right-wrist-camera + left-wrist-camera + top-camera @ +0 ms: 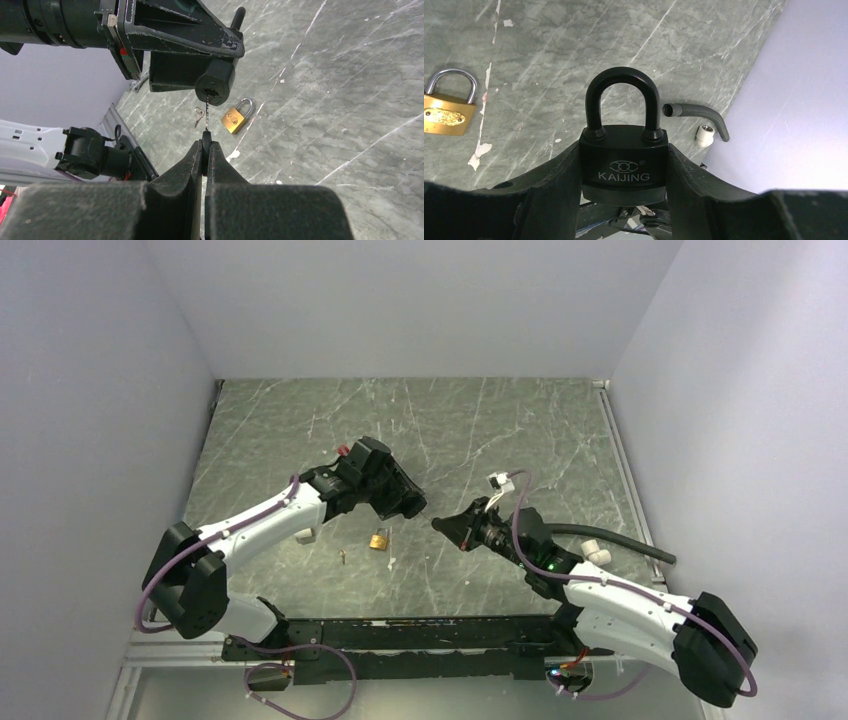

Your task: Unlock with the key

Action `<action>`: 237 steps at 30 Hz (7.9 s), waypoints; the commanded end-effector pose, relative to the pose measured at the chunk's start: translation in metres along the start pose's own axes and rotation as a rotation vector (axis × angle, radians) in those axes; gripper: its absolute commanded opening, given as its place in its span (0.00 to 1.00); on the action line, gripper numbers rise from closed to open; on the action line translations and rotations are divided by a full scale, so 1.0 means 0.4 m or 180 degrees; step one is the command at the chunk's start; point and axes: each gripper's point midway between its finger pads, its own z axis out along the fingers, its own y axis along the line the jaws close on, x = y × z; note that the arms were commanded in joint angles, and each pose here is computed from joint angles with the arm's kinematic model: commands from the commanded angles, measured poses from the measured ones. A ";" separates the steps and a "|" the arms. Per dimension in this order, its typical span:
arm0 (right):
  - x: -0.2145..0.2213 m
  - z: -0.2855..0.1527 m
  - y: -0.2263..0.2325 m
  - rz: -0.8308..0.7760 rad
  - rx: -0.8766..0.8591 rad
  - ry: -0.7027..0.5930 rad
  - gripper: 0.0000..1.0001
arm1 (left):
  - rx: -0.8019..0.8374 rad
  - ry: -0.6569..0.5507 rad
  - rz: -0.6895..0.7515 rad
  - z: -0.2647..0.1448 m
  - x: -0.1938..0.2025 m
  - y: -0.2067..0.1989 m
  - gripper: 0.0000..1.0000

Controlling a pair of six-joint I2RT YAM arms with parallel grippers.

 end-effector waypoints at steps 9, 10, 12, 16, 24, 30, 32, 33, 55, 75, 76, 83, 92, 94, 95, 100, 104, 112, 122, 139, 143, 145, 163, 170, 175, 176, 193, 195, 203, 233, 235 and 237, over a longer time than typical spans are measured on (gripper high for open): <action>-0.085 0.031 0.064 -0.0003 -0.0196 -0.0304 0.00 | 0.0455 -0.0041 -0.0062 -0.046 -0.013 -0.088 0.00; -0.084 0.034 0.063 0.0002 -0.0188 -0.0298 0.00 | 0.0449 -0.0041 -0.0066 -0.045 -0.013 -0.086 0.00; -0.083 0.039 0.061 0.0013 -0.0176 -0.0289 0.00 | 0.0459 -0.0039 -0.0064 -0.045 -0.013 -0.087 0.00; -0.079 0.045 0.055 -0.0044 -0.0124 -0.0235 0.00 | 0.0421 -0.0098 -0.0044 -0.046 -0.022 -0.083 0.00; -0.071 0.035 0.037 -0.0074 0.0026 -0.0165 0.00 | 0.0336 -0.0192 -0.0052 -0.047 -0.034 -0.065 0.00; -0.050 0.047 0.038 -0.0018 0.0005 -0.0065 0.00 | 0.0325 -0.0189 -0.0092 -0.037 -0.034 -0.063 0.00; -0.047 0.050 0.039 -0.0005 -0.0003 -0.0048 0.00 | 0.0323 -0.0188 -0.0085 -0.040 -0.034 -0.064 0.00; -0.046 0.051 0.040 0.0002 -0.0006 -0.0042 0.00 | 0.0324 -0.0191 -0.0083 -0.041 -0.036 -0.065 0.00; -0.078 0.071 0.054 0.0053 -0.0027 -0.0203 0.00 | 0.0317 -0.0189 -0.0102 -0.042 -0.035 -0.062 0.00; -0.092 0.131 0.019 0.0469 0.0308 -0.0446 0.00 | 0.0163 -0.0434 -0.0355 -0.043 -0.066 -0.035 0.00; -0.092 0.134 0.016 0.0479 0.0340 -0.0468 0.00 | 0.0120 -0.0462 -0.0384 -0.043 -0.069 -0.028 0.00; -0.111 0.148 0.030 0.0528 0.0434 -0.0693 0.00 | -0.0035 -0.0650 -0.0666 -0.065 -0.091 0.004 0.00; -0.107 0.196 0.046 0.0591 0.0462 -0.0621 0.00 | 0.0163 -0.0644 -0.0695 -0.076 -0.089 -0.014 0.00; -0.109 0.201 0.049 0.0571 0.0449 -0.0617 0.00 | 0.0185 -0.0632 -0.0689 -0.078 -0.087 -0.015 0.00; -0.107 0.203 0.050 0.0568 0.0440 -0.0605 0.00 | 0.0193 -0.0628 -0.0687 -0.079 -0.087 -0.016 0.00; -0.101 0.207 0.060 0.0558 0.0364 -0.0568 0.00 | 0.0229 -0.0631 -0.0705 -0.089 -0.086 -0.019 0.00; -0.098 0.200 0.058 0.0464 0.0376 -0.0527 0.00 | 0.0206 -0.0677 -0.0709 -0.099 -0.094 -0.012 0.00; -0.079 0.152 0.028 -0.0064 0.0562 -0.0287 0.00 | -0.0091 -0.1079 -0.0500 -0.148 -0.161 0.025 0.00; -0.024 0.123 0.039 -0.0520 0.0464 0.0263 0.00 | -0.0038 -0.1117 -0.0615 -0.119 -0.200 0.044 0.00; 0.017 0.066 0.070 -0.5059 0.0115 -0.0202 0.00 | -0.0995 0.0210 -0.0309 -0.150 -0.121 0.048 0.00; 0.013 0.088 0.095 -0.5395 0.0210 -0.0462 0.00 | -0.1180 0.0254 -0.0281 -0.149 -0.115 0.075 0.00; 0.003 0.090 0.108 -0.5503 0.0287 -0.0551 0.00 | -0.1293 0.0134 -0.0284 -0.156 -0.124 0.103 0.00; 0.036 0.149 0.158 -0.5916 -0.0044 -0.0295 0.00 | -0.1507 0.0208 -0.0317 -0.115 -0.112 0.144 0.00; 0.057 0.174 0.162 -0.5796 -0.0338 0.0003 0.00 | -0.1567 0.0176 -0.0314 -0.122 -0.113 0.148 0.00; 0.071 0.190 0.155 -0.5811 -0.0381 0.0125 0.00 | -0.1530 0.0201 -0.0335 -0.120 -0.108 0.146 0.00; 0.075 0.193 0.151 -0.5821 -0.0375 0.0154 0.00 | -0.1532 0.0207 -0.0332 -0.120 -0.107 0.146 0.00; 0.057 0.219 0.146 -0.5869 -0.0211 0.0116 0.00 | -0.1619 0.0211 -0.0313 -0.113 -0.107 0.160 0.00; 0.052 0.218 0.151 -0.5862 -0.0210 0.0096 0.00 | -0.1643 0.0220 -0.0314 -0.108 -0.106 0.163 0.00; 0.047 0.217 0.155 -0.5813 -0.0213 0.0051 0.00 | -0.1666 0.0211 -0.0304 -0.099 -0.109 0.166 0.00; 0.108 0.284 0.154 -0.6326 -0.0373 0.0547 0.00 | -0.1612 0.0385 -0.0268 -0.079 -0.089 0.160 0.00; 0.115 0.292 0.160 -0.6341 -0.0431 0.0602 0.00 | -0.1599 0.0411 -0.0251 -0.078 -0.088 0.157 0.00; 0.116 0.295 0.162 -0.6350 -0.0413 0.0643 0.00 | -0.1595 0.0445 -0.0236 -0.077 -0.091 0.159 0.00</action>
